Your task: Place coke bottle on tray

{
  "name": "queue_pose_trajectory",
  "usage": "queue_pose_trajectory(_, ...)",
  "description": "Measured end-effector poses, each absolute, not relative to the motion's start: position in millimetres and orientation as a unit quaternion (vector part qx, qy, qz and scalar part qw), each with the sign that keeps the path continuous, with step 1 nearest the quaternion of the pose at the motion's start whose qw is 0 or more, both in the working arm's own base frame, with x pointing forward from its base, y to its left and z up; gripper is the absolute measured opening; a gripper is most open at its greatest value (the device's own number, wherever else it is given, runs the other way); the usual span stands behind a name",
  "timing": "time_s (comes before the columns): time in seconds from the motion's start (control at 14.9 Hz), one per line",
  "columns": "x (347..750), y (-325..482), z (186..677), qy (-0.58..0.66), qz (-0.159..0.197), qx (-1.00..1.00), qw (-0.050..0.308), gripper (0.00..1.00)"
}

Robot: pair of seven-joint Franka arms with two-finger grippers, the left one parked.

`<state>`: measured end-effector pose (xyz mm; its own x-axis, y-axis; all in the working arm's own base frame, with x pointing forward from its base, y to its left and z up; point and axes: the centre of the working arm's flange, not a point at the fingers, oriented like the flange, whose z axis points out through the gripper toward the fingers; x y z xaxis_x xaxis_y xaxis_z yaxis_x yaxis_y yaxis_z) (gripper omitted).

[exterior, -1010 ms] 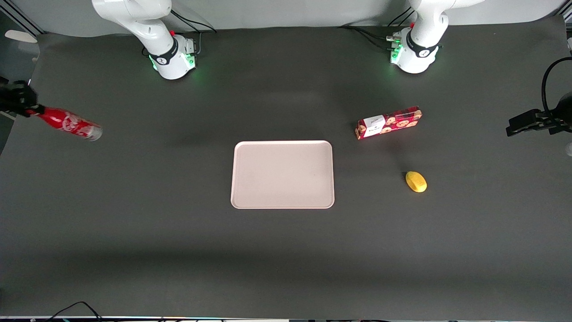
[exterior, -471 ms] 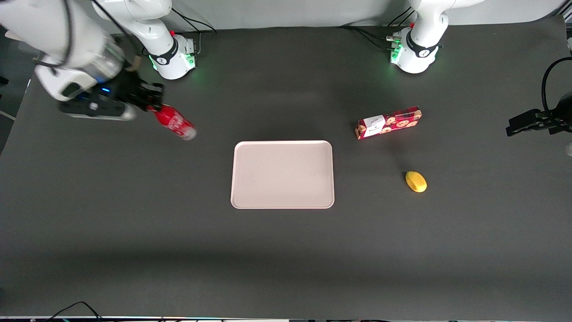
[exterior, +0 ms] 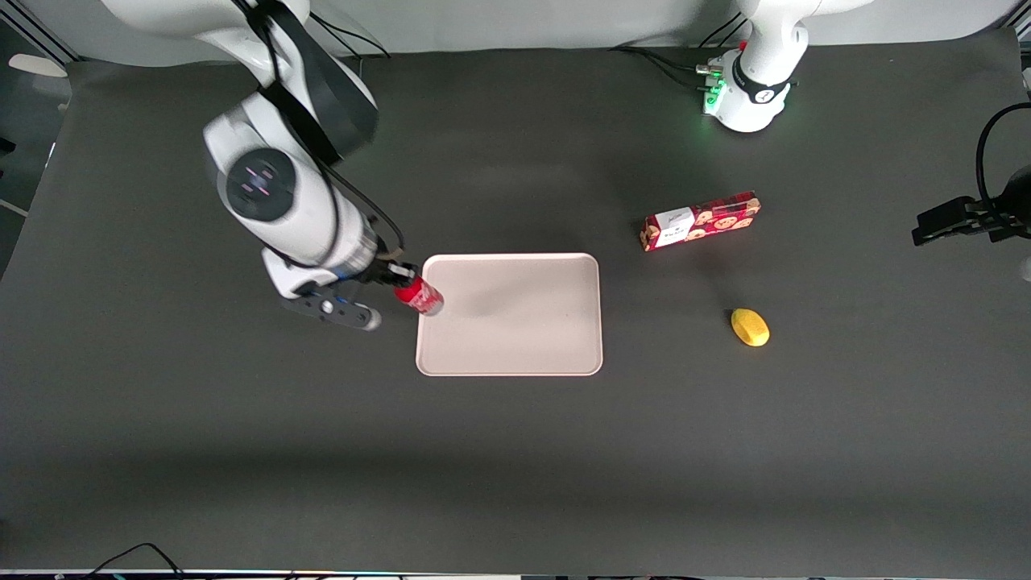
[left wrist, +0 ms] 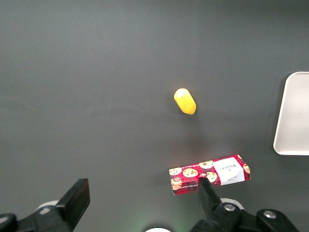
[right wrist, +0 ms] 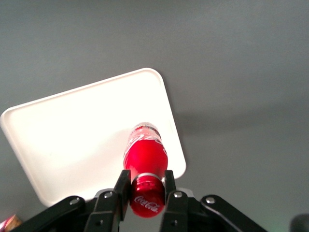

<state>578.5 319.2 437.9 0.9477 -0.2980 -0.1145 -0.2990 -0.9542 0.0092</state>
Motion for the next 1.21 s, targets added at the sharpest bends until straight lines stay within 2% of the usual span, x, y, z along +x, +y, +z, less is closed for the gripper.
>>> queue_pose_trajectory(0.2,579.4,342.7,381.1,0.171,0.054,-0.984,-0.006,0.32)
queue_pose_trajectory(0.61,569.5,353.9,344.8,0.194,0.043,-0.980,-0.019,0.34)
queue_pose_trajectory(0.88,570.6,356.8,357.4,0.195,0.032,-0.980,-0.011,0.68)
queue_pose_trajectory(1.08,577.6,349.4,422.4,0.196,0.007,-0.980,-0.013,0.97)
queue_pose_trajectory(1.21,579.1,329.6,495.5,0.164,-0.006,-0.986,-0.027,1.00)
